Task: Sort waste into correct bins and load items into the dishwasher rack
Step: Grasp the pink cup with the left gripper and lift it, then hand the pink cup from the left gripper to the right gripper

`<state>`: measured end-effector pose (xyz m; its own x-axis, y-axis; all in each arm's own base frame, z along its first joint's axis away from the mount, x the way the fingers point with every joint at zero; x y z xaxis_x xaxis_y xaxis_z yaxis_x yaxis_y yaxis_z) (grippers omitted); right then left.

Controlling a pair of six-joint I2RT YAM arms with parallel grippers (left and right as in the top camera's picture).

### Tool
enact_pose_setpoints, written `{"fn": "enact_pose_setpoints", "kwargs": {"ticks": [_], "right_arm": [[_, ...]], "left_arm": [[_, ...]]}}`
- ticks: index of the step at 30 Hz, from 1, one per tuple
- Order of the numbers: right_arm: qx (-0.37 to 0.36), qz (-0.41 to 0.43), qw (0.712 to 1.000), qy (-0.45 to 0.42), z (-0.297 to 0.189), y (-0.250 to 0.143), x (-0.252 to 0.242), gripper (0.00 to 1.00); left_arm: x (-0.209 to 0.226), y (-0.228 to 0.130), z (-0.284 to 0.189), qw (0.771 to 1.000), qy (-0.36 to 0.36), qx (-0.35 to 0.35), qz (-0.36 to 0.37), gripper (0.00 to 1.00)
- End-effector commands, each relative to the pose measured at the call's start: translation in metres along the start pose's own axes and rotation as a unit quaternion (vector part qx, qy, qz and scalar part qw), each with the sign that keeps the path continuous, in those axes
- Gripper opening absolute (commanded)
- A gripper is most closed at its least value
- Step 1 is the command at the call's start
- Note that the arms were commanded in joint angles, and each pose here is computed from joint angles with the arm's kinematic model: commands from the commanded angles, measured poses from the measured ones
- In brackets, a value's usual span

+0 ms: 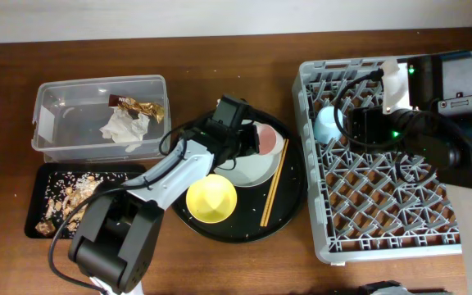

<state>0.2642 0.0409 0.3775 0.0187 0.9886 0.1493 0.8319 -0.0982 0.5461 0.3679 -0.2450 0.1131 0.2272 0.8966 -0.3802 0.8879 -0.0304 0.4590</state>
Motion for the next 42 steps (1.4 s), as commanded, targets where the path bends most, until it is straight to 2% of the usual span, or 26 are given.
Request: {"fn": "enact_pose_setpoints", "kwargs": {"ticks": [1,3,5,7,8,9,11,12,14,16,19,22,29,35,39,42], "right_arm": [[-0.018,0.004,1.000,0.008,-0.007,0.004,0.002,0.81],[-0.033,0.003,0.999,0.026,-0.014,0.005,0.005,0.82],[-0.058,-0.004,0.997,0.060,-0.028,0.005,0.012,0.84],[-0.073,-0.012,0.991,0.111,-0.043,0.002,0.023,0.98],[-0.076,-0.033,0.984,0.160,-0.049,0.000,0.034,0.99],[-0.075,-0.064,0.969,0.225,-0.057,-0.003,0.048,0.98],[-0.084,-0.148,0.907,0.385,-0.080,-0.008,0.080,0.98],[-0.086,-0.156,0.897,0.405,-0.083,-0.008,0.083,0.98],[-0.084,-0.174,0.880,0.435,-0.083,-0.008,0.089,0.99],[-0.072,-0.176,0.873,0.449,-0.074,-0.005,0.091,0.98],[-0.064,-0.202,0.836,0.507,-0.071,-0.003,0.100,0.98],[-0.049,-0.204,0.831,0.515,-0.060,-0.002,0.101,0.98],[-0.011,-0.259,0.798,0.544,-0.049,-0.020,0.128,0.98],[0.004,-0.258,0.798,0.545,-0.032,-0.015,0.134,1.00],[-0.012,-0.265,0.796,0.545,-0.031,-0.010,0.135,0.68],[-0.012,-0.265,0.796,0.544,-0.031,-0.010,0.135,0.64]], "left_arm": [[0.000,0.009,-0.009,1.000,-0.005,-0.014,-0.001,0.01],[-0.004,0.026,-0.042,0.998,-0.051,-0.038,-0.008,0.00],[-0.011,0.049,-0.101,0.988,-0.134,-0.078,-0.009,0.00],[-0.012,0.063,-0.166,0.969,-0.217,-0.116,0.000,0.00],[-0.012,0.064,-0.187,0.960,-0.251,-0.123,0.007,0.00],[-0.013,0.064,-0.209,0.947,-0.295,-0.126,0.018,0.00],[-0.008,0.059,-0.263,0.897,-0.422,-0.118,0.065,0.00],[-0.006,0.057,-0.274,0.879,-0.459,-0.104,0.072,0.00],[-0.006,0.052,-0.284,0.860,-0.496,-0.085,0.087,0.00],[-0.014,0.048,-0.288,0.846,-0.517,-0.074,0.108,0.00],[-0.029,0.042,-0.287,0.833,-0.533,-0.061,0.132,0.00],[-0.043,0.039,-0.286,0.823,-0.543,-0.058,0.158,0.00],[-0.048,0.043,-0.280,0.835,-0.524,-0.074,0.155,0.00],[-0.056,0.039,-0.279,0.830,-0.531,-0.064,0.161,0.00],[-0.059,0.038,-0.278,0.828,-0.533,-0.061,0.163,0.00],[-0.059,0.038,-0.278,0.828,-0.533,-0.061,0.163,0.00]]}}
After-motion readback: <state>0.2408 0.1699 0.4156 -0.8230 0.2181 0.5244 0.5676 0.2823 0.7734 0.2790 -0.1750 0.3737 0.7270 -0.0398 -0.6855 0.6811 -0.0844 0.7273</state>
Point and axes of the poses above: each gripper's point midway between its finger pads, its own z axis out along the fingers, its own x axis along the line the jaws close on, y = z × x, the point moved 6 cm from there along -z, back along the fingers, and after that the axes turned 9 degrees about z, right-handed, at the moved point
